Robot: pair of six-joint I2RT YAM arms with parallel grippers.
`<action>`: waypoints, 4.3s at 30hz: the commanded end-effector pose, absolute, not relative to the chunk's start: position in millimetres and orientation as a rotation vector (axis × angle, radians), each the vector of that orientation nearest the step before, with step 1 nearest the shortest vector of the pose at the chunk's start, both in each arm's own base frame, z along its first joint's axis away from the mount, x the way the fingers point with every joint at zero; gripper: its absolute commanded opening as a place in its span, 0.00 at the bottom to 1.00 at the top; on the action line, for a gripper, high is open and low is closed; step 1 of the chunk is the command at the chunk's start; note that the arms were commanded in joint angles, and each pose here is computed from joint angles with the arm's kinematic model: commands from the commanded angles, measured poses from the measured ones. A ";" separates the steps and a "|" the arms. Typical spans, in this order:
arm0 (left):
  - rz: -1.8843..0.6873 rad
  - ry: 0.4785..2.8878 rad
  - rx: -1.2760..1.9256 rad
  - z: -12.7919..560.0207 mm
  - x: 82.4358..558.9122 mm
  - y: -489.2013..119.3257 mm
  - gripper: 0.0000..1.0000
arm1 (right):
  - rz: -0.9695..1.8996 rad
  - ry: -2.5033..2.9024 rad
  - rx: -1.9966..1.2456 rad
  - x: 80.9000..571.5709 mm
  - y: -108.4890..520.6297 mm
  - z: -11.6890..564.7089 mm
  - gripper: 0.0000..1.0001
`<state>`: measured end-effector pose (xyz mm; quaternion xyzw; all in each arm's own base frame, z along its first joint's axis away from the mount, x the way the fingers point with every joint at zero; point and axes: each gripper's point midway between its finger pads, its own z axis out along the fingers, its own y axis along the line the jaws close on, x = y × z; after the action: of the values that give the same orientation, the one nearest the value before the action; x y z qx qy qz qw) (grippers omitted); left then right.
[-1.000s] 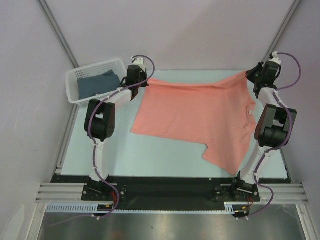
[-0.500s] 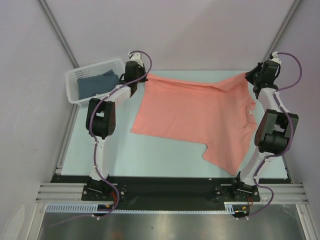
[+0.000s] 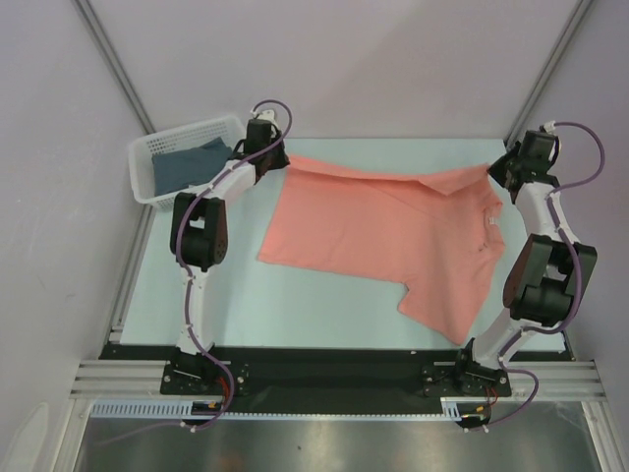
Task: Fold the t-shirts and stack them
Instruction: Fold the tshirt
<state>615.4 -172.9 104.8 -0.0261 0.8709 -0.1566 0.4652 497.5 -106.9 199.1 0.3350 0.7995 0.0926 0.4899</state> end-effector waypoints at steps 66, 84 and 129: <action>-0.312 2.340 -0.003 101.2 569.5 -192.5 0.36 | 0.067 2.287 0.968 400.3 -143.1 118.7 0.71; -0.427 2.291 0.010 94.8 596.3 -225.2 0.32 | 0.300 2.231 0.883 537.3 -166.2 103.0 0.39; -0.377 2.277 -0.044 93.6 604.1 -192.0 0.31 | 0.173 2.368 0.811 540.7 -181.9 55.0 0.08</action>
<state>595.1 -191.7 45.4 -0.0159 0.9215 -0.1399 0.3619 530.7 -160.0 28.7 0.2966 0.9106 0.0805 0.2761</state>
